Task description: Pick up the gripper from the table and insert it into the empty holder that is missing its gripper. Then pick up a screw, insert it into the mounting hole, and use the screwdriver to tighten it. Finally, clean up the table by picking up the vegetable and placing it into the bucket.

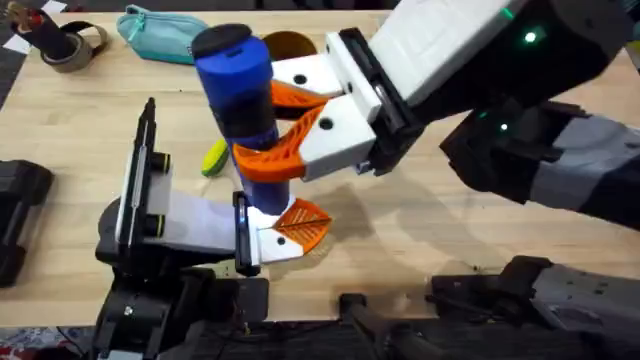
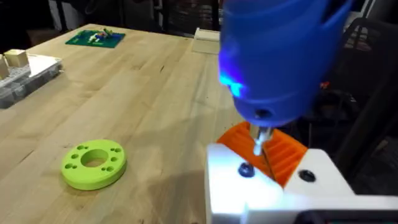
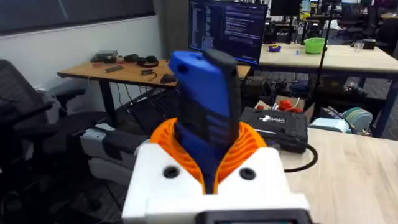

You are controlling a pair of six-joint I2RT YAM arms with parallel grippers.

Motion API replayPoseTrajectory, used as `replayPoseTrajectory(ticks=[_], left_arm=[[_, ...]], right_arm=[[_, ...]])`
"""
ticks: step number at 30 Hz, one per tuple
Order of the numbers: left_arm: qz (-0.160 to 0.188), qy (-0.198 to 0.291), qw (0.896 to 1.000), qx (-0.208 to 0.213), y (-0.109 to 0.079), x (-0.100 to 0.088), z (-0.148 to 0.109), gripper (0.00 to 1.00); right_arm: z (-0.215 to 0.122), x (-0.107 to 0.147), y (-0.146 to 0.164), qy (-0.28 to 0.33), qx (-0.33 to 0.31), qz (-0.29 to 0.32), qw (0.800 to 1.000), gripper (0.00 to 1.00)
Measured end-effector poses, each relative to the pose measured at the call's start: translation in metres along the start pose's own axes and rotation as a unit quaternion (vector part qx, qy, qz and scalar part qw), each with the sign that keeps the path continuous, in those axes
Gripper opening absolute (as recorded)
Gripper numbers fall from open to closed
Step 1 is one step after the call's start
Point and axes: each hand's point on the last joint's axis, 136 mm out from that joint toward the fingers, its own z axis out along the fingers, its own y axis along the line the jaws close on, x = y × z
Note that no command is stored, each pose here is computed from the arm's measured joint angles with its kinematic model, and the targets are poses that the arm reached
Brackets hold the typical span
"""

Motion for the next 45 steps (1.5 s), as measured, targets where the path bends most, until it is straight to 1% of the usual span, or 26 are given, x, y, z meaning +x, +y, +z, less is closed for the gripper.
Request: replayPoseTrajectory(ticks=[4, 13, 45], left_arm=[[0.000, 0.000, 1.000, 0.000, 0.000, 0.000, 0.000, 0.016], [0.000, 0.000, 1.000, 0.000, 0.000, 0.000, 0.000, 0.016], [0.000, 0.000, 1.000, 0.000, 0.000, 0.000, 0.000, 0.016]], right_arm=[[0.000, 0.001, 0.000, 0.000, 0.000, -0.005, 1.000, 0.046], [-0.002, 0.010, -0.001, 0.004, 0.006, 0.002, 1.000, 0.045], [-0.002, 0.012, -0.002, 0.005, 0.009, -0.004, 1.000, 0.047]])
